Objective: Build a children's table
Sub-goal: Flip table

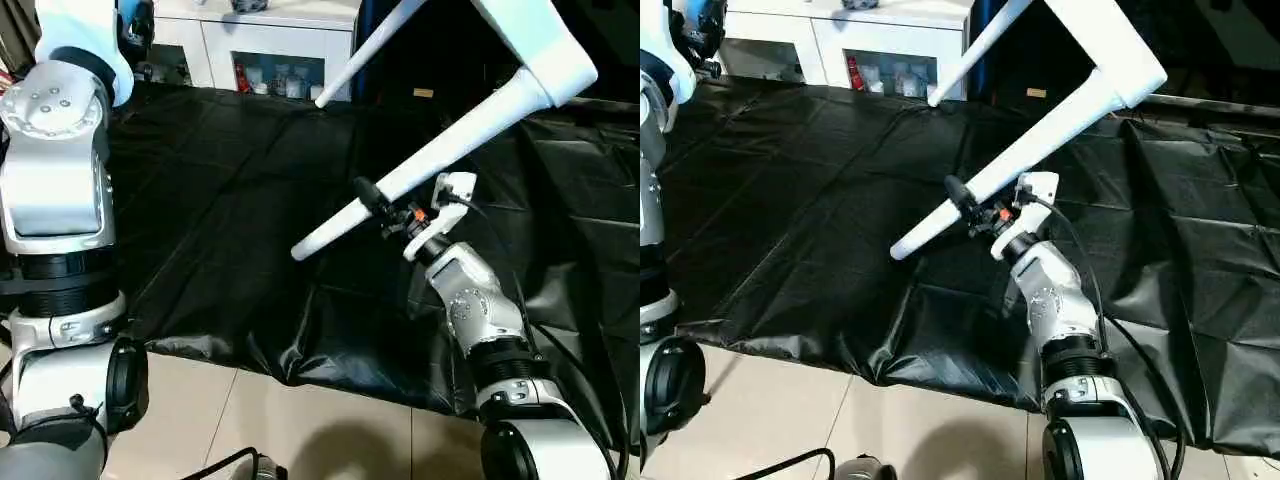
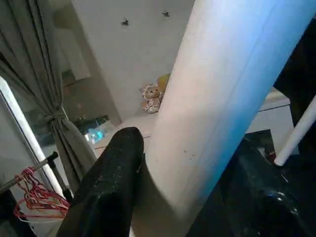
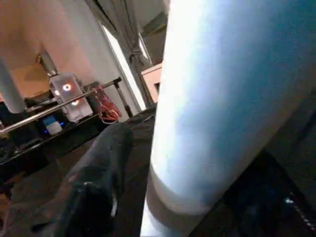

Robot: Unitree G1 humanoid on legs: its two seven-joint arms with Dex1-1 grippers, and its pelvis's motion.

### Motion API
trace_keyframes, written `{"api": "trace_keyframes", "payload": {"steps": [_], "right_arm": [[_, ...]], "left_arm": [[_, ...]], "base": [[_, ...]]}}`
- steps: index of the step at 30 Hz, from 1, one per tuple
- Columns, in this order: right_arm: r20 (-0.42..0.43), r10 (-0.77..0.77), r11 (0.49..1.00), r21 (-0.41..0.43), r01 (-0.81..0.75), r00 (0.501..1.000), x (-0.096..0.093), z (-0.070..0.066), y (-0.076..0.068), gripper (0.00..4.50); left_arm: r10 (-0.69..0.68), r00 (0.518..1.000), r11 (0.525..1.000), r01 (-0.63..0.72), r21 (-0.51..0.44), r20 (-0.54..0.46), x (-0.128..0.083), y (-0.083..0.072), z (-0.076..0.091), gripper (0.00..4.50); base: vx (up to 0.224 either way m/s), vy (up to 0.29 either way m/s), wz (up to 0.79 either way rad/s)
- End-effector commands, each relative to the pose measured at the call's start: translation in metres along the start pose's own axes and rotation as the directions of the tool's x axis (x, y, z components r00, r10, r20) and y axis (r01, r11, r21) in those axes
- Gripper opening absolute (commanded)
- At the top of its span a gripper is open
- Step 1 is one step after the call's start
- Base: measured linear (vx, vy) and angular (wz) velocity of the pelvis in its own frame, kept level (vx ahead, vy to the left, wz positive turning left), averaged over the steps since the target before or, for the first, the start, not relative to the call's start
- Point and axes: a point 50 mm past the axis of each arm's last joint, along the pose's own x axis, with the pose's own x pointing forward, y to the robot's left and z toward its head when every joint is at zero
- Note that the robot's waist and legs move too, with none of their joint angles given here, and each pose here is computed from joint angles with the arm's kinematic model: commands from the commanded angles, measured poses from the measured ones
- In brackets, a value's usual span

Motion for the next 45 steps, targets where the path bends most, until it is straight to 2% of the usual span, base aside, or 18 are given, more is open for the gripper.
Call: {"api": "trace_keyframes", "payload": {"steps": [1, 5, 13, 16, 19, 20, 22, 24, 30, 35, 39, 45], "right_arm": [[0.013, 0.049, 0.999, 0.0, -0.049, 0.999, 0.006, 0.007, 0.003, 2.55], [0.018, 0.064, 0.998, -0.008, -0.063, 0.998, 0.007, 0.01, 0.003, 2.12], [0.02, 0.094, 0.994, -0.053, -0.093, 0.995, 0.008, 0.019, 0.005, 1.63], [0.024, 0.097, 0.991, -0.093, -0.095, 0.995, 0.006, 0.026, 0.006, 1.57], [-0.001, 0.084, 0.98, -0.181, -0.083, 0.996, 0.001, 0.033, 0.008, 1.56], [-0.005, 0.08, 0.978, -0.191, -0.08, 0.997, 0.0, 0.033, 0.008, 1.55], [-0.007, 0.066, 0.973, -0.221, -0.066, 0.998, -0.009, 0.036, 0.014, 1.55], [-0.007, 0.061, 0.973, -0.223, -0.062, 0.998, -0.011, 0.036, 0.015, 1.55], [-0.052, 0.009, 0.962, -0.272, -0.023, 0.999, -0.038, 0.028, 0.031, 1.54], [-0.065, -0.032, 0.96, -0.28, 0.013, 0.997, -0.044, 0.023, 0.037, 1.54], [-0.078, -0.139, 0.95, -0.293, 0.111, 0.987, -0.048, 0.012, 0.046, 1.54], [-0.11, -0.148, 0.945, -0.309, 0.108, 0.983, -0.045, 0.005, 0.054, 1.54]], "left_arm": [[-0.018, 1.0, 0.998, 0.017, -0.057, -0.025, -0.001, -0.002, -0.007, 2.15], [-0.017, 0.999, 0.998, 0.015, -0.063, -0.032, -0.001, -0.002, -0.009, 2.13], [-0.023, 0.999, 0.997, 0.02, -0.078, -0.046, -0.003, -0.004, -0.017, 2.11], [-0.056, 0.997, 0.993, 0.051, -0.103, -0.055, -0.006, -0.01, -0.026, 2.09], [-0.123, 0.988, 0.984, 0.11, -0.137, -0.09, -0.014, -0.024, -0.046, 2.06], [-0.13, 0.987, 0.983, 0.116, -0.14, -0.097, -0.015, -0.025, -0.049, 1.99], [-0.152, 0.978, 0.978, 0.128, -0.164, -0.142, -0.024, -0.036, -0.068, 1.96], [-0.156, 0.976, 0.977, 0.13, -0.168, -0.15, -0.026, -0.038, -0.072, 1.87], [-0.19, 0.961, 0.967, 0.148, -0.206, -0.203, -0.042, -0.051, -0.095, 1.68], [-0.199, 0.958, 0.965, 0.155, -0.211, -0.208, -0.046, -0.054, -0.101, 1.67], [-0.211, 0.95, 0.963, 0.163, -0.213, -0.23, -0.051, -0.055, -0.108, 1.67], [-0.228, 0.937, 0.962, 0.175, -0.21, -0.264, -0.058, -0.054, -0.116, 1.67]], "base": [[0.0, 0.0, 0.0], [0.0, 0.0, 0.0], [0.0, 0.0, 0.0], [0.0, 0.0, 0.0], [0.0, 0.0, 0.0], [0.0, 0.0, 0.0], [0.0, 0.0, 0.0], [0.0, 0.0, 0.0], [0.0, 0.0, 0.0], [0.0, 0.0, 0.0], [0.0, 0.0, 0.0], [0.0, 0.0, 0.0]]}}
